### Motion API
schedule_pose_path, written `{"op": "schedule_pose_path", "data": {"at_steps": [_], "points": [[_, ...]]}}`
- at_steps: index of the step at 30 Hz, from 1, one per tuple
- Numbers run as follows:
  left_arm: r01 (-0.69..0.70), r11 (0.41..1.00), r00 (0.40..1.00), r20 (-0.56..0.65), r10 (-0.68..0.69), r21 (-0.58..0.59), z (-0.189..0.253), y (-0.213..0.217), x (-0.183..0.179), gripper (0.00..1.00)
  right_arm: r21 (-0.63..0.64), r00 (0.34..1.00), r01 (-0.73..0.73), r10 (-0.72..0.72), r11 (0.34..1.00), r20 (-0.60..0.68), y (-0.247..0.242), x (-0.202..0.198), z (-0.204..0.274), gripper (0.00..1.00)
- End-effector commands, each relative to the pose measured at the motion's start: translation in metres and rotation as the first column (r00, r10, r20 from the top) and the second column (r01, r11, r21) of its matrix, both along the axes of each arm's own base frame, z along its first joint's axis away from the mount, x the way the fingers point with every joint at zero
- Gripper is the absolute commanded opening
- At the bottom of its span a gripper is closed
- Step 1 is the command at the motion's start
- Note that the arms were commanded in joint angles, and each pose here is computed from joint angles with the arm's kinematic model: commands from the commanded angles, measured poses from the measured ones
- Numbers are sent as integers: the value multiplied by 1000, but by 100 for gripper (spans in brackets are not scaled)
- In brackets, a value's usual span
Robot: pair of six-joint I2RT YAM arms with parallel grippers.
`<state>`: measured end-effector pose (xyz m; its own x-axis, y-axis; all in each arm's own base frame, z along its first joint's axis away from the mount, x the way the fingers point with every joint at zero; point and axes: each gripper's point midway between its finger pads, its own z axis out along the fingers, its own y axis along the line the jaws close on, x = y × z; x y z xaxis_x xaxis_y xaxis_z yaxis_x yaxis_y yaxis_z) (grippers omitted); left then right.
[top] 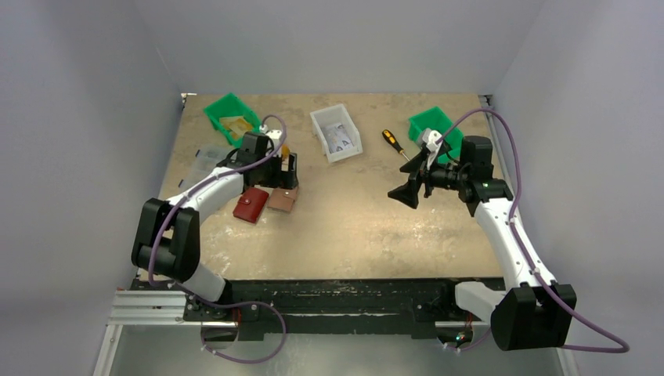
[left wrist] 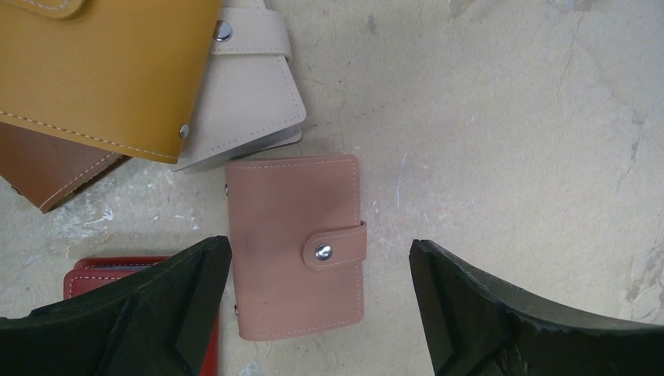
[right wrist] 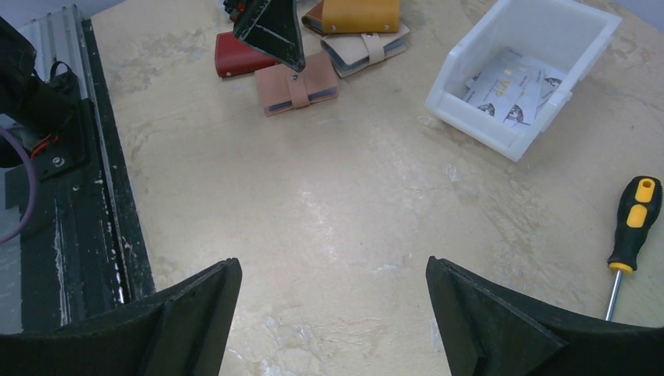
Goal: Take the credit cards out of the card holder
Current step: Open the card holder at the center of the board.
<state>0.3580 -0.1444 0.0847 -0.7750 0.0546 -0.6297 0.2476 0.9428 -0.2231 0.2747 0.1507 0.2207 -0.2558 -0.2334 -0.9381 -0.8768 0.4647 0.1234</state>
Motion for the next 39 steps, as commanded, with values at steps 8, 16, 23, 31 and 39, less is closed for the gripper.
{"op": "schedule_pose_path", "data": {"at_steps": [8, 16, 23, 31, 39], "points": [[-53, 990, 996, -79, 42, -131, -14, 12, 11, 82, 8, 1000, -21, 20, 1000, 21, 1, -2, 4, 99], [-56, 976, 993, -118, 32, -211, -21, 12, 12, 71, 12, 999, -26, 26, 1000, 22, 2, -2, 5, 99], [-69, 972, 990, -134, 39, -224, -25, 16, 14, 67, 14, 999, -29, 29, 999, 23, 2, -3, 5, 99], [-72, 976, 987, -157, 40, -207, -35, 18, 14, 60, 21, 999, -38, 37, 999, 21, 3, -5, 6, 99], [-79, 976, 987, -157, 47, -203, -39, 20, 20, 58, 26, 999, -45, 44, 999, 20, 4, -6, 6, 99]]}}
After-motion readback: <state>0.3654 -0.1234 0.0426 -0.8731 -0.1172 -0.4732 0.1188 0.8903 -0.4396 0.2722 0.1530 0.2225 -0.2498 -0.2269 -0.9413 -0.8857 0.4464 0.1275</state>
